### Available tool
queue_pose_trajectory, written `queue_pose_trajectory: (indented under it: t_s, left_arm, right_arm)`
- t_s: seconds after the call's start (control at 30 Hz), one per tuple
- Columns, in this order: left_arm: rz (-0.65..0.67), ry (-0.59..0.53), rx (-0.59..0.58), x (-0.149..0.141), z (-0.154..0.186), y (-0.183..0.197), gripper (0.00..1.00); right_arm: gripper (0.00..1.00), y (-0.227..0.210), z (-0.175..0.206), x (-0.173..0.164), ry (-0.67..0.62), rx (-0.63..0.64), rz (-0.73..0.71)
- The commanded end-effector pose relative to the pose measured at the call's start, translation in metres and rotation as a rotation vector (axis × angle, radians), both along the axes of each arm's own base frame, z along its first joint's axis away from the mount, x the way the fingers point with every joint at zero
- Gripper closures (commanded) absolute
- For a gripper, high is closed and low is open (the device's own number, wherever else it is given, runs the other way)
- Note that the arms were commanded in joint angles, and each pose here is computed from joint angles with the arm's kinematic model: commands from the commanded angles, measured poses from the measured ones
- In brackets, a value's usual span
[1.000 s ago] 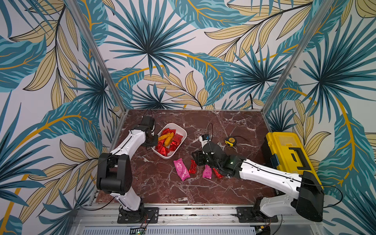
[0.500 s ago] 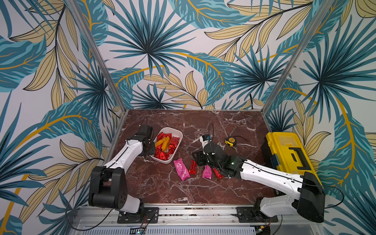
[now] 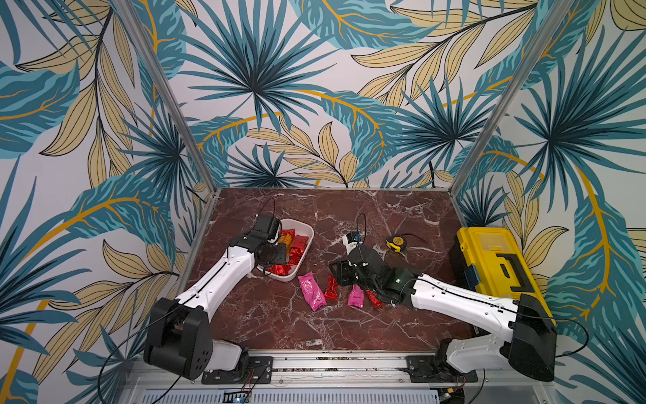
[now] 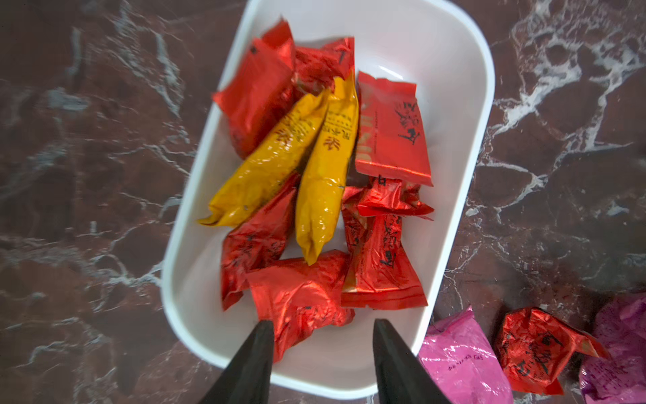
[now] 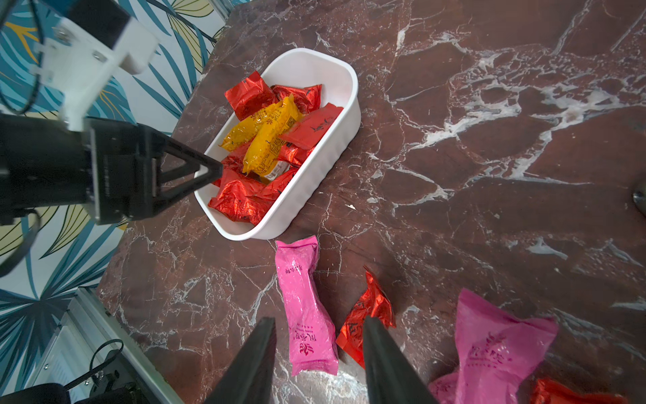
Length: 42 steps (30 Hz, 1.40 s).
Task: Take the tea bags out of the storage box
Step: Adjust the storage box at the center of the board, then pick up the tea bag from the storage box.
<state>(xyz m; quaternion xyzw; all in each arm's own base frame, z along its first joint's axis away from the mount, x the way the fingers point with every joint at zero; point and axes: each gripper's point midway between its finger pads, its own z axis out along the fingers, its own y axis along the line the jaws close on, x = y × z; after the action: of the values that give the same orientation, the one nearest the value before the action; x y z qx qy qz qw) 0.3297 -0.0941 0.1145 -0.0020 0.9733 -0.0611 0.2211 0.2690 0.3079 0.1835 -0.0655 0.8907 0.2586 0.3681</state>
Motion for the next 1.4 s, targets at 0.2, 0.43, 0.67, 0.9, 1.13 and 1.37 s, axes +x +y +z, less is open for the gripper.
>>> queue_pose_trajectory:
  t_s: [0.2, 0.43, 0.67, 0.9, 1.13, 1.37]
  left_arm:
    - [-0.015, -0.022, 0.032, 0.047, -0.010, -0.011, 0.50]
    - [0.031, -0.014, 0.115, 0.060, -0.022, 0.002, 0.55]
    - [0.038, -0.013, 0.138, 0.068, -0.026, 0.005, 0.70]
    - [0.030, -0.003, 0.119, 0.069, -0.029, 0.001, 0.94]
    - [0.037, -0.051, 0.104, 0.067, -0.004, 0.002, 1.00]
    - [0.047, -0.131, 0.068, 0.055, 0.036, 0.005, 1.00]
  right_arm:
    - [0.54, -0.002, -0.005, 0.000, 0.026, 0.012, -0.027]
    - [0.54, -0.004, -0.006, 0.000, 0.030, 0.000, -0.032]
    - [0.54, -0.002, -0.007, 0.001, 0.029, -0.006, -0.031]
    - [0.54, -0.001, -0.003, 0.002, 0.022, -0.007, -0.026]
    - [0.54, 0.001, 0.001, 0.003, 0.017, -0.002, -0.021]
    - [0.54, 0.004, 0.003, 0.005, 0.014, 0.007, -0.019]
